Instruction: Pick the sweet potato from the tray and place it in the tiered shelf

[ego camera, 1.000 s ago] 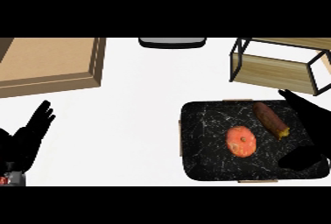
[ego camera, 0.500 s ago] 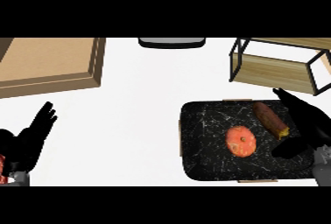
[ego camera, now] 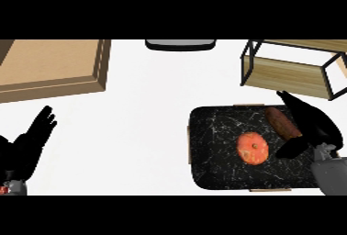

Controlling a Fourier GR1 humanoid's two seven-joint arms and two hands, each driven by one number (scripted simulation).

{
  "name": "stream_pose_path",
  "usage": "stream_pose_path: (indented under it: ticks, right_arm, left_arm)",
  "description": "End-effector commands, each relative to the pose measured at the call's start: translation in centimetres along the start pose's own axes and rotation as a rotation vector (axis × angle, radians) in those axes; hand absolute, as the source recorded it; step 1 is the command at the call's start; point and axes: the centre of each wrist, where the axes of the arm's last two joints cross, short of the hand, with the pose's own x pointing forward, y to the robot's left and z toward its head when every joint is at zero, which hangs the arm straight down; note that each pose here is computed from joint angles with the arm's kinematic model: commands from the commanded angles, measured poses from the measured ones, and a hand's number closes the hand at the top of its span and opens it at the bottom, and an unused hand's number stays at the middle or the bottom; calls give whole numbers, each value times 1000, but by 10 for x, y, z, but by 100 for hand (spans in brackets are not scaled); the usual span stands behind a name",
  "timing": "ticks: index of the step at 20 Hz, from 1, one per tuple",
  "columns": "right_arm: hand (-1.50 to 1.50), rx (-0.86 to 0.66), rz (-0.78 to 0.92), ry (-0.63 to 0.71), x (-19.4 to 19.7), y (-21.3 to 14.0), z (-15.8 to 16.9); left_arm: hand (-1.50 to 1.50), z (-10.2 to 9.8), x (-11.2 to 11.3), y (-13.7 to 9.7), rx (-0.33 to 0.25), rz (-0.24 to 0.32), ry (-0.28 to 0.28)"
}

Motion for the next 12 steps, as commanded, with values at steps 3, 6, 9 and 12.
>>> stream_pose_path:
  ticks: [3,6,9,12]
  right_arm:
    - [150,34,-34,2,-22,10,-4]
    - [150,20,10,-31,4,16,0]
    - [150,3,61,-49,-12,26,-22]
    - [150,-61,40,-55,-8,-2,-18]
  left_arm:
    - [0,-8,-13,-6,11,-10,-8]
    - [0,-13,-24,-2,4,8,16]
    - [0,-8,6,-4,12,8,3]
    - [0,-1,1,-8,6,-1,3]
